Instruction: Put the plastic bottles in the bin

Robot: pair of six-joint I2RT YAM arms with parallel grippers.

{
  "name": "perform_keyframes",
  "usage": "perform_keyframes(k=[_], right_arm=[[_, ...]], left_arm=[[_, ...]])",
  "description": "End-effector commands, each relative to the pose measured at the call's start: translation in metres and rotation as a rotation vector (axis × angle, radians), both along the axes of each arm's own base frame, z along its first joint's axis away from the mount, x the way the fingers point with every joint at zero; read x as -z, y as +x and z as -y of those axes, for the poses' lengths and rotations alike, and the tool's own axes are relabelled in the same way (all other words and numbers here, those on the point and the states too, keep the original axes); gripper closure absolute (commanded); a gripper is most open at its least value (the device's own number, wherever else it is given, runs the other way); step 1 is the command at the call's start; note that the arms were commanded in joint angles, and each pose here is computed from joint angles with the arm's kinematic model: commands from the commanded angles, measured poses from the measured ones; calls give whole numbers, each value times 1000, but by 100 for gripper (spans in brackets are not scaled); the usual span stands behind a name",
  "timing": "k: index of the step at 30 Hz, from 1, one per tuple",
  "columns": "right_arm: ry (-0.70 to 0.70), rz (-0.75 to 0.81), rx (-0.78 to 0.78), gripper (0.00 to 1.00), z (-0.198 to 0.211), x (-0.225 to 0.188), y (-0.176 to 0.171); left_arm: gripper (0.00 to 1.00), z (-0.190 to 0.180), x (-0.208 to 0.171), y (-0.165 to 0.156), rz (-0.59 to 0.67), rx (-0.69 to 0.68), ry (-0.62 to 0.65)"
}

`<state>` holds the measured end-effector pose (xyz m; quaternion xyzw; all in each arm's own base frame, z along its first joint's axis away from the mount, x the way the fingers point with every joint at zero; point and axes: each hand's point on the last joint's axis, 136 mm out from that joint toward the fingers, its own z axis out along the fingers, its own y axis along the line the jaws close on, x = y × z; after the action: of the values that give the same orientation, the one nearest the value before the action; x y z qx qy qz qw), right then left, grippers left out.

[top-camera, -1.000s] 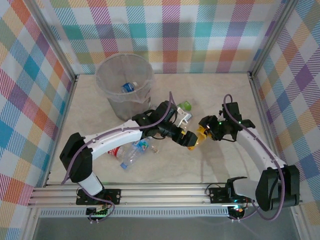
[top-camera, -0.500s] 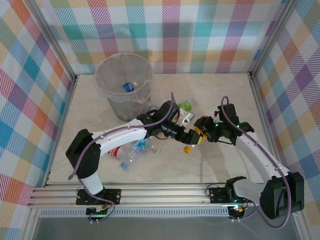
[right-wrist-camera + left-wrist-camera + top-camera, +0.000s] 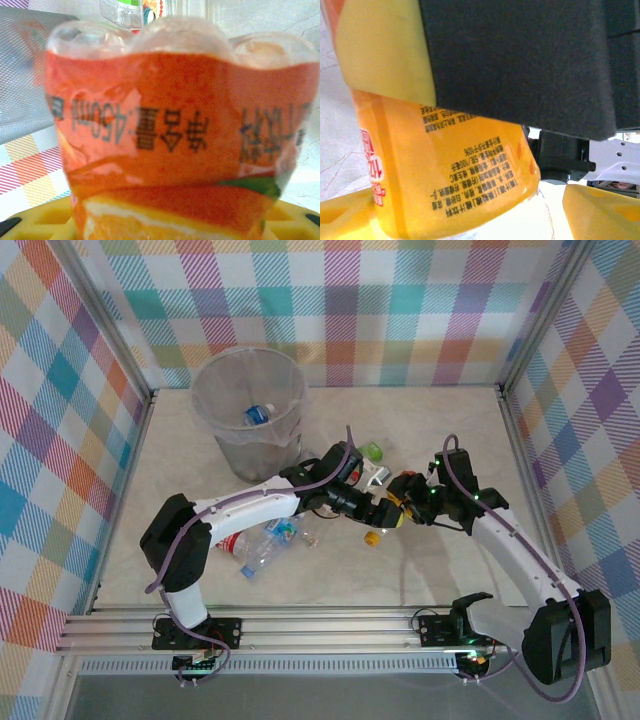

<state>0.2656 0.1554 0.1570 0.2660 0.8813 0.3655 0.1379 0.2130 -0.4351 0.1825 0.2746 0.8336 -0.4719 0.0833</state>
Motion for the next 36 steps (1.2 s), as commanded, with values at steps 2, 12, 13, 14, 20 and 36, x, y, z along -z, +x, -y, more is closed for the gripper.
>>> perform_keyframes(k=[2,12,13,14,20,36], right_arm=[[33,30,-2,45,-5,-7,1],[43,24,10,44,-4,-4,-1],[43,24,12,44,-4,-3,-1],[41,21,12,43,-4,-2,-1],[35,20,16,39,-3,-2,-2],[-15,38,51,11,12,-6,-6]], left_arm=[[17,4,-5,1,-1,14,-10],[33,4,-8,2,13,18,-11],[34,4,-8,2,15,18,-11],[35,4,-9,3,18,18,-12],[38,0,-9,1,18,19,6],[40,-9,-14,11,54,-8,18]])
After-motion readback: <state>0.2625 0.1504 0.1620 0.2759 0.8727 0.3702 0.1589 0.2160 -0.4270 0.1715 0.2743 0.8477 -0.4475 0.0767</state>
